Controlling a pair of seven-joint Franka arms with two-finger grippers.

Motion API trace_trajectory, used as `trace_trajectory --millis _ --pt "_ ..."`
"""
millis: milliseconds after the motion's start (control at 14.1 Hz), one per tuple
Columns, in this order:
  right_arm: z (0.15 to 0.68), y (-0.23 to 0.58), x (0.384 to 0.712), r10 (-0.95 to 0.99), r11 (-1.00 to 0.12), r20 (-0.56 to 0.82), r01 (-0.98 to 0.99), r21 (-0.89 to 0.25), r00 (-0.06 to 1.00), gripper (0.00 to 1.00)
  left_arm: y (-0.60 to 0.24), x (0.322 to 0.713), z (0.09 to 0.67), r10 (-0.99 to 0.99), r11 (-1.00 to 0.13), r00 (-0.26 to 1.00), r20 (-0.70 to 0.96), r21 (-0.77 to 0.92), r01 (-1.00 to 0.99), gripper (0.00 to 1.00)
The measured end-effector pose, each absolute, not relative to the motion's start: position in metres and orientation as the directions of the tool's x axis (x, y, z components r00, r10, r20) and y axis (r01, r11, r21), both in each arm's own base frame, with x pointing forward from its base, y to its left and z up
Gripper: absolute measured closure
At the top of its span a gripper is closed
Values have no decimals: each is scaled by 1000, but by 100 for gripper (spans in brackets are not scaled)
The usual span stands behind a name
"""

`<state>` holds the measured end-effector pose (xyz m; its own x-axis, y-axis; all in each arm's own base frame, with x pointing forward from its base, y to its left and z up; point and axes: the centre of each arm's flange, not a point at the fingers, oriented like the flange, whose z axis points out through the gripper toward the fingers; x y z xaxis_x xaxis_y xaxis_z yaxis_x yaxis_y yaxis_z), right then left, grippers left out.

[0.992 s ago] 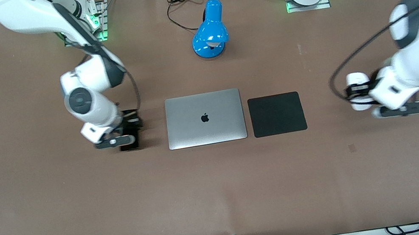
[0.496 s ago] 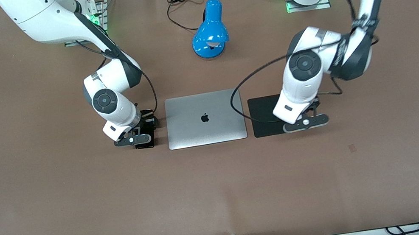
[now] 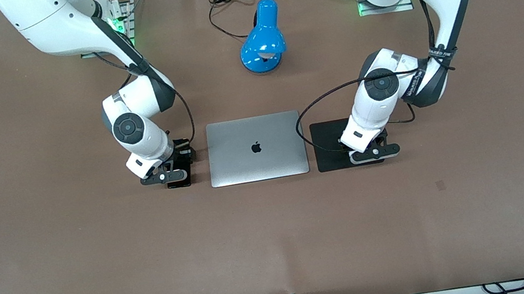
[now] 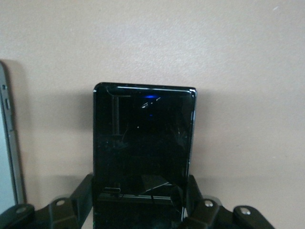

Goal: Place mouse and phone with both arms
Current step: 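Carry the mouse onto the mouse pad while the right gripper lifts the phone, then lower the phone beside the laptop with the right gripper and release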

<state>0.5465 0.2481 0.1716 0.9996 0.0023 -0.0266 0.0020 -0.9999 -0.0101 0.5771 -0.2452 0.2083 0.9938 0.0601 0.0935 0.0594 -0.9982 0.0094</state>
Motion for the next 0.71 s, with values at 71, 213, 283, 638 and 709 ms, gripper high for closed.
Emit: trace_trajectory --millis 71,213,283,638,709 --pt "173 245 549 0 -1000 -24 0 -11 1000 16 -245 575 203 59 -998 994 90 12 58 38" --pt "184 240 556 -6 -1000 -9 -7 -16 1000 1 -245 572 191 58 -998 995 77 13 57 38" --pt "198 236 562 -15 -1000 -4 -15 -16 1000 1 -246 571 187 57 -998 996 73 15 56 38" --pt "323 168 602 -79 -996 103 -76 -39 992 0 -248 575 188 59 -998 994 90 30 57 30" --pt "346 150 605 -91 -995 120 -86 -40 989 0 -246 581 198 65 -997 992 110 36 62 23"
